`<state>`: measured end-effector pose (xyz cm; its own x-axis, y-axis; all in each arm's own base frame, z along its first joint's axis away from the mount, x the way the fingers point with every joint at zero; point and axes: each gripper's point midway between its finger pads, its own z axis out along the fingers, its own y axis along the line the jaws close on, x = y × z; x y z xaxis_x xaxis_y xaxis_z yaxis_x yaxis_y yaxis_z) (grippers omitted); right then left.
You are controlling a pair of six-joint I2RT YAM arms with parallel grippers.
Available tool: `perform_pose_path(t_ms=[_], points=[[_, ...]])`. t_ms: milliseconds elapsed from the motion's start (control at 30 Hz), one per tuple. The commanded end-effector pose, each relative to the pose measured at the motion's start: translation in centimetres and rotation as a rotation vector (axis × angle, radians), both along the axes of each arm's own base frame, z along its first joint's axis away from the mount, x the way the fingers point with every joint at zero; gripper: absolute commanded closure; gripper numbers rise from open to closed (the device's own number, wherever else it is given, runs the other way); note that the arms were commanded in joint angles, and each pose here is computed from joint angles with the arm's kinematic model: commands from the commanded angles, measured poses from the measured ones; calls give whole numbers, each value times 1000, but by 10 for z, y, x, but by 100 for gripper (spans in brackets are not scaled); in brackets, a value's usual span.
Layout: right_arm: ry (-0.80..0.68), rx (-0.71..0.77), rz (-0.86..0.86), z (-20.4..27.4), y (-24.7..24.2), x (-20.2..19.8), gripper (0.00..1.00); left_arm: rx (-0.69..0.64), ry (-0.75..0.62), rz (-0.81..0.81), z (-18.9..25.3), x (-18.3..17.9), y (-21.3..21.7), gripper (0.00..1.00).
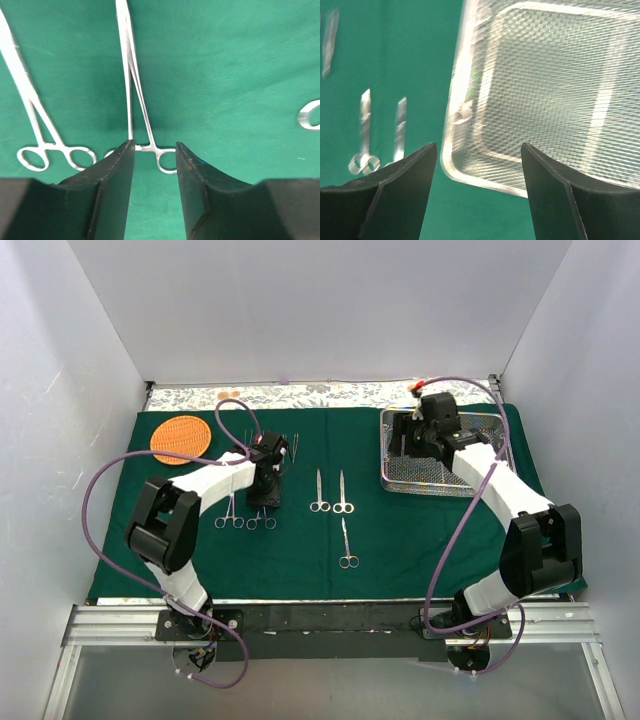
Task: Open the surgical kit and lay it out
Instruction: Adjust the medical item in the surgical kit, then pick up the medical item from the container.
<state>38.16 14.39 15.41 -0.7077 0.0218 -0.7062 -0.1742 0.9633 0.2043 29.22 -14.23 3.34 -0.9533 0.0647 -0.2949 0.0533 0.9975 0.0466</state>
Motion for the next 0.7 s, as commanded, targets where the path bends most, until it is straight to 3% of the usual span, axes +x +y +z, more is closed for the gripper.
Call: perform_pose_path(t_ms=[0,300,467,600,667], points=[[-28,-142,-167,16,-60,28,25,-60,-261,75,71,35,-2,58],[159,-126,-467,-29,-179,40,28,-124,-516,194,109,37,33,36],[227,-132,-464,-51,-212,52,32,-165,-622,210,119,34,44,20],[258,-154,-446,-64,-233,57,36,-159,-651,201,111,29,49,14],[273,-161,-424,-74,-237,59,43,-148,-686,197,112,30,53,14]])
